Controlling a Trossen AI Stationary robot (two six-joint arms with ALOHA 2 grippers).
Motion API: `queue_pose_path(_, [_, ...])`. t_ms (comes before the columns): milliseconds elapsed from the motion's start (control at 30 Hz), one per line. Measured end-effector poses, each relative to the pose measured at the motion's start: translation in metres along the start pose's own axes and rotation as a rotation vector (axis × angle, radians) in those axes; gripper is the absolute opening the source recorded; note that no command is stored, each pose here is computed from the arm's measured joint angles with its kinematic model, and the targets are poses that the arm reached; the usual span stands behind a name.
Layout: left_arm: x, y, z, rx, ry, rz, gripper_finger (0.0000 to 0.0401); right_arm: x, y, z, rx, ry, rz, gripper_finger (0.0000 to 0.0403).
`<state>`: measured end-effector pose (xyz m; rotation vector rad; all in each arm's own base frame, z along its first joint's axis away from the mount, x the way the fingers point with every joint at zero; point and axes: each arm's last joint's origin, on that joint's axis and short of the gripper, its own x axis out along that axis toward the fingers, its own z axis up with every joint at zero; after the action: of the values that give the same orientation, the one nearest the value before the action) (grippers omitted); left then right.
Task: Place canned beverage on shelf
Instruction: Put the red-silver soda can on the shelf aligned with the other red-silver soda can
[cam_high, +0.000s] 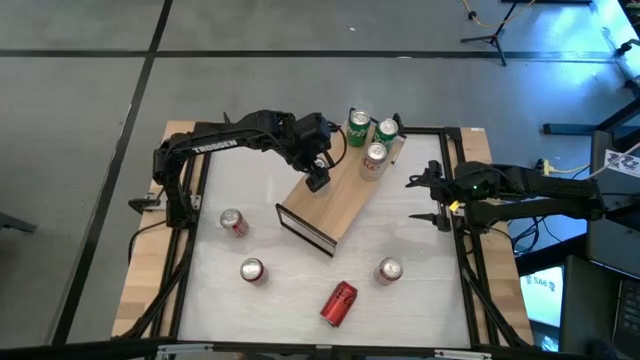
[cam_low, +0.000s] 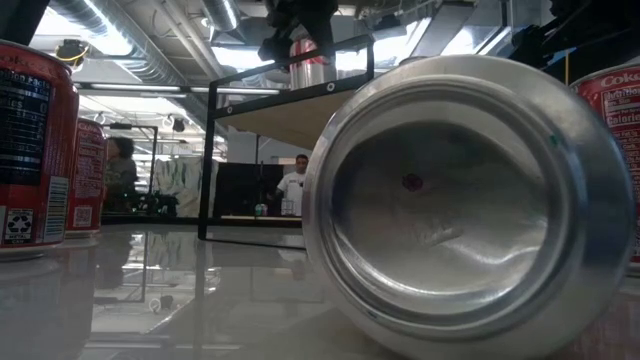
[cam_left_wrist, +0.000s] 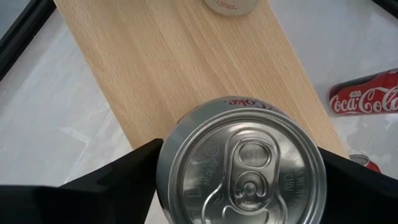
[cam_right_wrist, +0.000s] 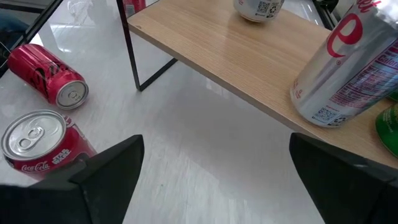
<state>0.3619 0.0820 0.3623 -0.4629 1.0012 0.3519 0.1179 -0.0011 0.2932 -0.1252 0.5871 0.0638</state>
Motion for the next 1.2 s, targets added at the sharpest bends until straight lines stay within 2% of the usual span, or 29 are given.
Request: queue_pose_path(1200, [0.0001,0.0007,0.0003,-0.078,-0.01,0.023,0.033,0.0,0.0,0.0,0.0,0.0,0.0,0.0397])
